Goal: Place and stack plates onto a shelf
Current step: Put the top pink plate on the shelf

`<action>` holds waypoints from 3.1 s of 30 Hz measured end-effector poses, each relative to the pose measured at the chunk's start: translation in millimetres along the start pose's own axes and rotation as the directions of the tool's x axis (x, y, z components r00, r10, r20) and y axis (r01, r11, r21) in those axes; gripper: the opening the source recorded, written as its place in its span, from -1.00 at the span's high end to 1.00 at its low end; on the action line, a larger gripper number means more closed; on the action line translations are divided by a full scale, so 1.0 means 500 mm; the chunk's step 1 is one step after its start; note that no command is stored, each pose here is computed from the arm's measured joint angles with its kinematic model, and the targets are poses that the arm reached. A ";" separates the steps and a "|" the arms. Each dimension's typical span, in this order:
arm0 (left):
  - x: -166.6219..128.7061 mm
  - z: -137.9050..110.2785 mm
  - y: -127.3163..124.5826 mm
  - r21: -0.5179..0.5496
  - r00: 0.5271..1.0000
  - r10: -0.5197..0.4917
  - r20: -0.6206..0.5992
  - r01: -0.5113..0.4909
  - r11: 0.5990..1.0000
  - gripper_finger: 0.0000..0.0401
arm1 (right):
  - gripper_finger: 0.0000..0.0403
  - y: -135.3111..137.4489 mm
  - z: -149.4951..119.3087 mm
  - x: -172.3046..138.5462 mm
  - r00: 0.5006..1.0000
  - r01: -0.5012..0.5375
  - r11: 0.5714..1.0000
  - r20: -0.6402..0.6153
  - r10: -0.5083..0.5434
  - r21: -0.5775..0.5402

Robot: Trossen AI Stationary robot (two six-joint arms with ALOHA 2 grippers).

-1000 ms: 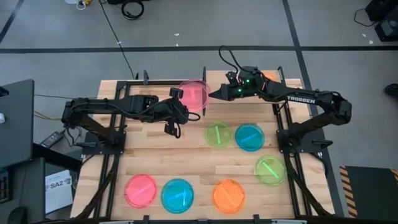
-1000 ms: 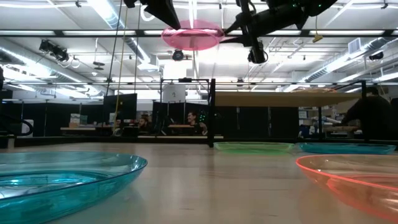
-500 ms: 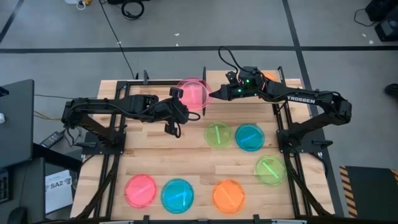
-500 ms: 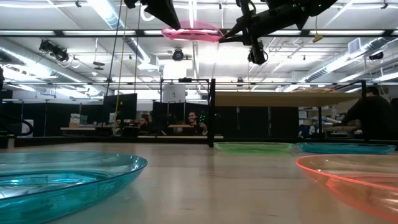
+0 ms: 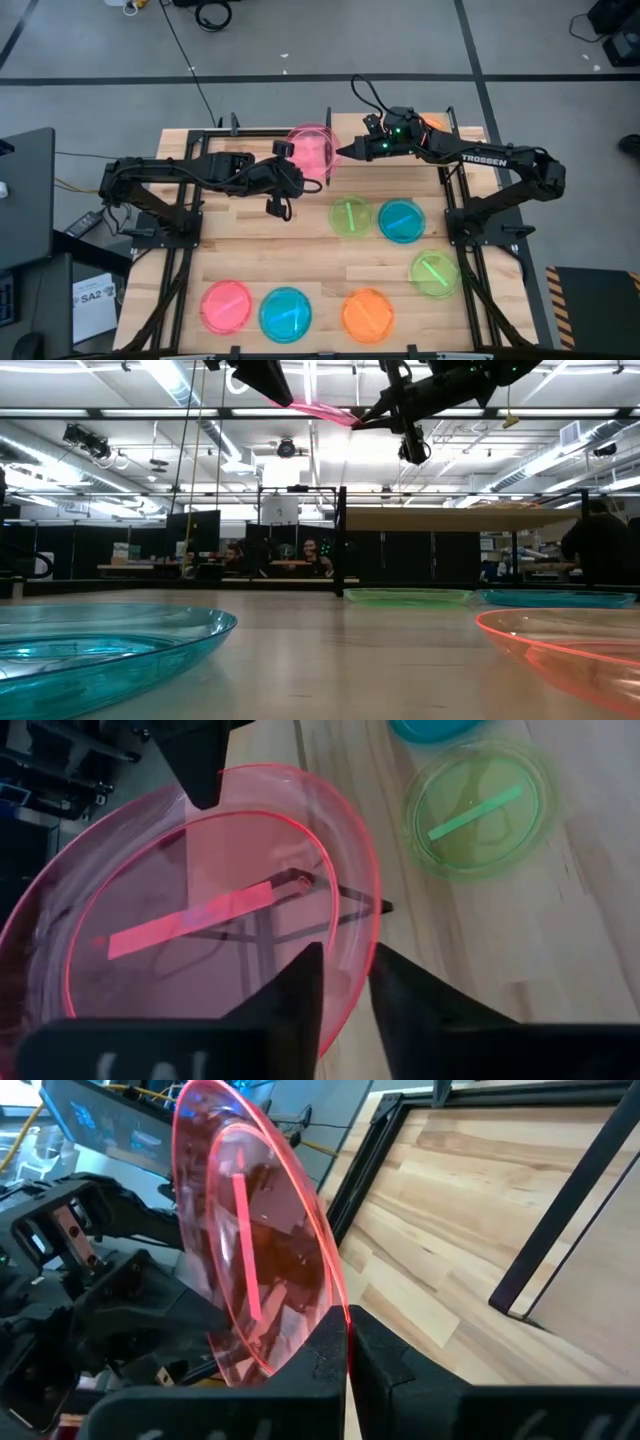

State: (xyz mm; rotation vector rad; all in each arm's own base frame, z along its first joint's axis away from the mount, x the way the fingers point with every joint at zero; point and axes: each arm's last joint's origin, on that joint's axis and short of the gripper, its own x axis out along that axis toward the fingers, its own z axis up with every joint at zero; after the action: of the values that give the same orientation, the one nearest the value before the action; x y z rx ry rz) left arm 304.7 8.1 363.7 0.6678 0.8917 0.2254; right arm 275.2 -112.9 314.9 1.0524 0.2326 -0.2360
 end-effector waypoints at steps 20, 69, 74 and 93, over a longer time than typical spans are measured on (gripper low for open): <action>0.000 -0.001 0.000 -0.028 1.000 -0.003 -0.004 0.003 1.000 0.36 | 0.96 -0.044 0.059 -0.028 0.996 0.041 0.999 0.082 -0.044 0.029; -0.001 -0.002 -0.001 -0.071 1.000 -0.019 0.000 0.019 0.997 0.36 | 0.96 -0.149 0.069 -0.157 0.778 0.619 0.782 0.079 -0.623 0.076; -0.001 -0.002 -0.002 -0.070 1.000 -0.020 0.000 0.020 0.997 0.36 | 0.95 -0.151 0.073 -0.158 0.772 0.624 0.777 0.090 -0.629 0.082; 0.000 -0.002 -0.002 -0.070 1.000 -0.020 0.000 0.020 0.997 0.36 | 0.90 -0.151 0.072 -0.157 0.772 0.624 0.777 0.089 -0.630 0.081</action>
State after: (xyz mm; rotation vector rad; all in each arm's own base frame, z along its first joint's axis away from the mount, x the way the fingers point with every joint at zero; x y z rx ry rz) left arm 303.8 7.6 362.9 0.5934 0.8873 0.2381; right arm 180.5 -173.8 293.2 0.9745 0.4803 -0.9141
